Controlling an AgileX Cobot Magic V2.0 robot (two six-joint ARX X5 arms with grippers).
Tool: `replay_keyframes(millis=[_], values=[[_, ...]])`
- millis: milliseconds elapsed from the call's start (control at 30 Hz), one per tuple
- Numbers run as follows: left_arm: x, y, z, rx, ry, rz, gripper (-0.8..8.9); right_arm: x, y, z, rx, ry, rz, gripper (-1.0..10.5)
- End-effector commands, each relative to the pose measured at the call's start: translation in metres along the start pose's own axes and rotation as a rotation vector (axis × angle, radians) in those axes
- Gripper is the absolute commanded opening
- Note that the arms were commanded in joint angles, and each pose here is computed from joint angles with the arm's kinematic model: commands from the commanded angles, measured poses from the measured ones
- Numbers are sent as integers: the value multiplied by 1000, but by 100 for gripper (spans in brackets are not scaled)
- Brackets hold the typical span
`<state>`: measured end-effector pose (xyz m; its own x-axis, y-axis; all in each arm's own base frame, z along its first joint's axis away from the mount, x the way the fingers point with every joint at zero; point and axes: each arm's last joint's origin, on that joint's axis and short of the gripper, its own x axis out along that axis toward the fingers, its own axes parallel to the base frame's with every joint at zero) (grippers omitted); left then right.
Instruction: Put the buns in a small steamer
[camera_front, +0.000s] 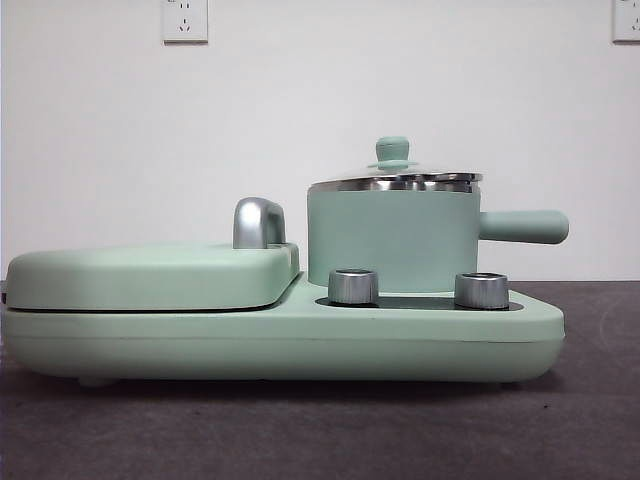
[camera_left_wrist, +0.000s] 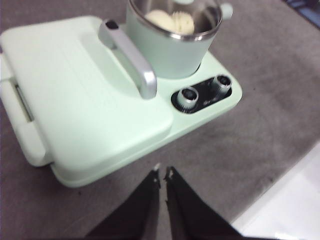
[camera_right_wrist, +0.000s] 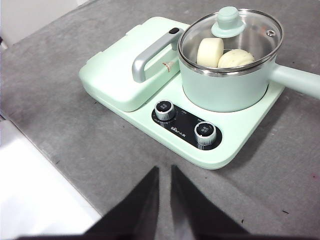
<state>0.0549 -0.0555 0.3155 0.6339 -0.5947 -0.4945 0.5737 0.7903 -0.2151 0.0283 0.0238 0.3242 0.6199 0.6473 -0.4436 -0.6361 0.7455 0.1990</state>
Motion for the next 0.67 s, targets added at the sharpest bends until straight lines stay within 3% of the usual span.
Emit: replay_keyframes(millis=[33, 667], values=[[-2, -2, 6, 1, -51, -20, 7, -2, 1, 2, 0, -12, 3, 16], [-1, 3, -1, -5, -71, 11, 7, -2, 1, 2, -1, -15, 2, 16]])
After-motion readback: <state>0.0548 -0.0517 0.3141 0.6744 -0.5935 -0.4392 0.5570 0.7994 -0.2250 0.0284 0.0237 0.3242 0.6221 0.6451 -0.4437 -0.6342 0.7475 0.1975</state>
